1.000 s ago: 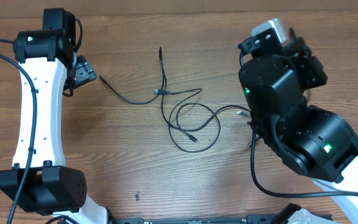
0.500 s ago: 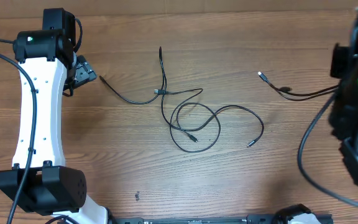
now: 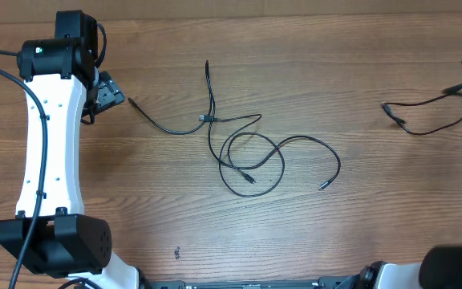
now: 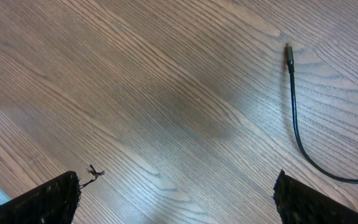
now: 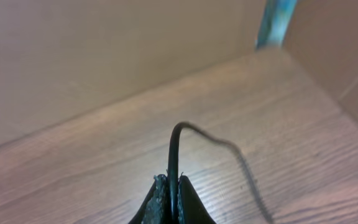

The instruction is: Untangle cables

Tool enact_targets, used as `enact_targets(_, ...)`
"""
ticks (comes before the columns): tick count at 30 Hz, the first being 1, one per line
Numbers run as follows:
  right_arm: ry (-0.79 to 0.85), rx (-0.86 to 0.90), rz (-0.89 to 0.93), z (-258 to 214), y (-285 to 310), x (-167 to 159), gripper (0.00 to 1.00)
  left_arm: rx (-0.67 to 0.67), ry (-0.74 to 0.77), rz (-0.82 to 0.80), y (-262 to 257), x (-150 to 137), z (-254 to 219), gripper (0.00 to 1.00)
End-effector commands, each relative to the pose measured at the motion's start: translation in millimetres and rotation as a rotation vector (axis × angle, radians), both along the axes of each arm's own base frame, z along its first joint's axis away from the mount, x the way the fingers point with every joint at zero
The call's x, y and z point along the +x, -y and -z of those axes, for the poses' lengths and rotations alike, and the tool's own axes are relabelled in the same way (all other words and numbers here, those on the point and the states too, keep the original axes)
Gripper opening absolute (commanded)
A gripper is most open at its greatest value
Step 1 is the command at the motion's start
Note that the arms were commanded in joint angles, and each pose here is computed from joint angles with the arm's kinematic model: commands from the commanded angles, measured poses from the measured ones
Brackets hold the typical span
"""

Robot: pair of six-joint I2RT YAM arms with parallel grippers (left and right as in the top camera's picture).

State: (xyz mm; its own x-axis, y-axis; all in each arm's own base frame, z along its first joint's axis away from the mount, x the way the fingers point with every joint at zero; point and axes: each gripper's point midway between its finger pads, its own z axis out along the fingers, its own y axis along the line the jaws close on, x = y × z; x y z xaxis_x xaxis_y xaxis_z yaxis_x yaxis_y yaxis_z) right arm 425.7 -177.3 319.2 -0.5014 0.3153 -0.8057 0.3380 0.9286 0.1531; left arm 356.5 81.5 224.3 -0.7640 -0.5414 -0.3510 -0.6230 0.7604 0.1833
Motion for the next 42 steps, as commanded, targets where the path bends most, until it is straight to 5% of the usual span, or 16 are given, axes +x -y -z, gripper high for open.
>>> enact_targets(1, -0.021, 0.074, 0.066, 30.3, 46.9, 2.2, 0.04, 0.003, 0.006, -0.019, -0.5, 2.6, 0.7, 1.0)
enact_targets(11, 0.01, 0.085, 0.354, 61.1, 182.6, -48.8, 0.08, 0.002, 0.006, -0.019, -0.5, 2.7, 0.7, 1.0)
enact_targets(12, 0.015, 0.082, 0.379, 60.0, 192.8, -57.5, 0.39, 0.003, 0.006, -0.019, -0.5, 2.6, 0.7, 1.0)
enact_targets(13, 0.017, 0.082, 0.392, 59.9, 197.4, -62.2, 0.57, 0.002, 0.006, -0.019, -0.4, 2.6, 0.7, 1.0)
enact_targets(14, 0.018, 0.086, 0.414, 60.1, 204.4, -69.8, 1.0, 0.002, 0.006, -0.019, -0.4, 2.6, 0.7, 1.0)
enact_targets(20, 0.072, 0.17, 0.355, 56.5, 197.6, -67.9, 1.0, 0.003, 0.006, -0.019, -0.5, 2.6, 0.7, 1.0)
enact_targets(26, 0.181, 0.38, -0.055, 29.9, 100.9, -24.2, 1.0, 0.003, 0.006, -0.019, -0.5, 2.6, 0.7, 0.99)
enact_targets(37, -0.104, 0.39, -0.342, 70.5, -66.4, 22.5, 1.0, 0.002, 0.006, -0.019, -0.5, 2.7, 0.7, 1.0)
enact_targets(42, -0.323, 0.429, -0.545, 95.0, -186.4, 6.3, 1.0, 0.002, 0.006, -0.019, -0.5, 2.7, 0.7, 1.0)
